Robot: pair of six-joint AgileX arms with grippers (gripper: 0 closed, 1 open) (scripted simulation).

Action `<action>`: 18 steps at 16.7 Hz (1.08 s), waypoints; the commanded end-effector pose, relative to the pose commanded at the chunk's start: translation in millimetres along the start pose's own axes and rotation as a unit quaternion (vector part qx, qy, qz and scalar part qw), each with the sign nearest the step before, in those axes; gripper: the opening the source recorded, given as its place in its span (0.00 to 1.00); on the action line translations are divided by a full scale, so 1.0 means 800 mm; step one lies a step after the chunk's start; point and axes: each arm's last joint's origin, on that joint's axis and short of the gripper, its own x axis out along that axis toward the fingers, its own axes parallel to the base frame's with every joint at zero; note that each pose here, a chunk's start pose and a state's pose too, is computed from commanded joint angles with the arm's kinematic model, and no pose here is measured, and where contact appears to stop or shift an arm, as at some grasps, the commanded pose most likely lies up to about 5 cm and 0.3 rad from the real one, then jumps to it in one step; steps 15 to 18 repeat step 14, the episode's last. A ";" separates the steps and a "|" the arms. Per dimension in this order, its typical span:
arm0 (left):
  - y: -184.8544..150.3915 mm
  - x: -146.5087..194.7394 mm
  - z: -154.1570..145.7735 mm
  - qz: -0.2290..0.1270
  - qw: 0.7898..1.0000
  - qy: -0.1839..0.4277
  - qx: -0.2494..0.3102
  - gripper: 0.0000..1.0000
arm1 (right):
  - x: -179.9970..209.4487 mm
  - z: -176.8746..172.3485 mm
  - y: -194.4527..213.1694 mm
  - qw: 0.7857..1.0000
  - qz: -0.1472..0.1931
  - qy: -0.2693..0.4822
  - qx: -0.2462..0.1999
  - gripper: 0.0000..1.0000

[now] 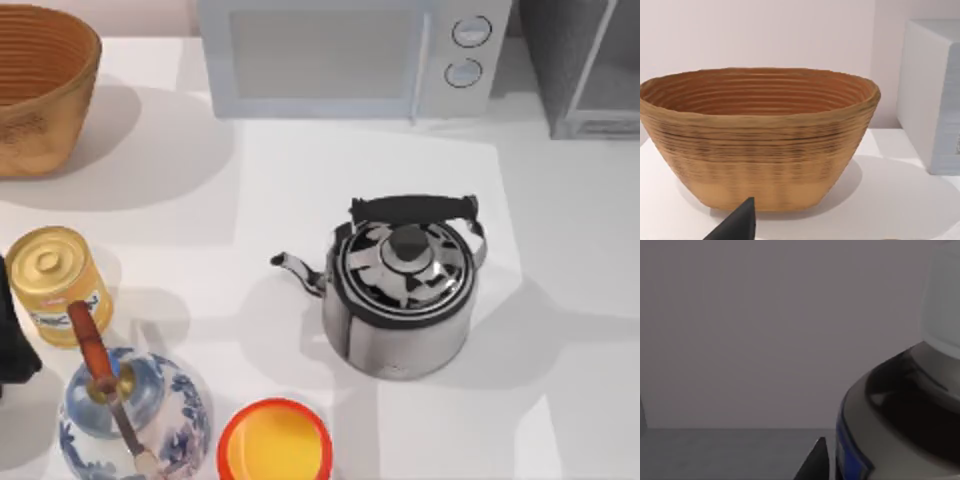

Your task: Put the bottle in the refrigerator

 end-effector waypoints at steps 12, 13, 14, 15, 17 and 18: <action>0.000 0.000 0.000 0.000 1.000 0.000 0.000 1.00 | 0.000 0.000 0.000 1.000 0.000 0.000 0.000 1.00; 0.000 0.000 0.000 0.000 1.000 0.000 0.000 1.00 | 0.000 0.000 0.000 1.000 0.000 0.000 0.000 1.00; 0.000 0.000 0.000 0.000 1.000 0.000 0.000 1.00 | 0.000 0.000 0.000 1.000 0.000 0.000 0.000 1.00; 0.000 0.000 0.000 0.000 1.000 0.000 0.000 1.00 | 0.000 0.000 0.000 1.000 0.000 0.000 0.000 1.00; 0.000 0.000 0.000 0.000 1.000 0.000 0.000 1.00 | 0.000 0.000 0.000 1.000 0.000 0.000 0.000 1.00; 0.000 0.000 0.000 0.000 1.000 0.000 0.000 1.00 | 0.000 0.000 0.000 1.000 0.000 0.000 0.000 1.00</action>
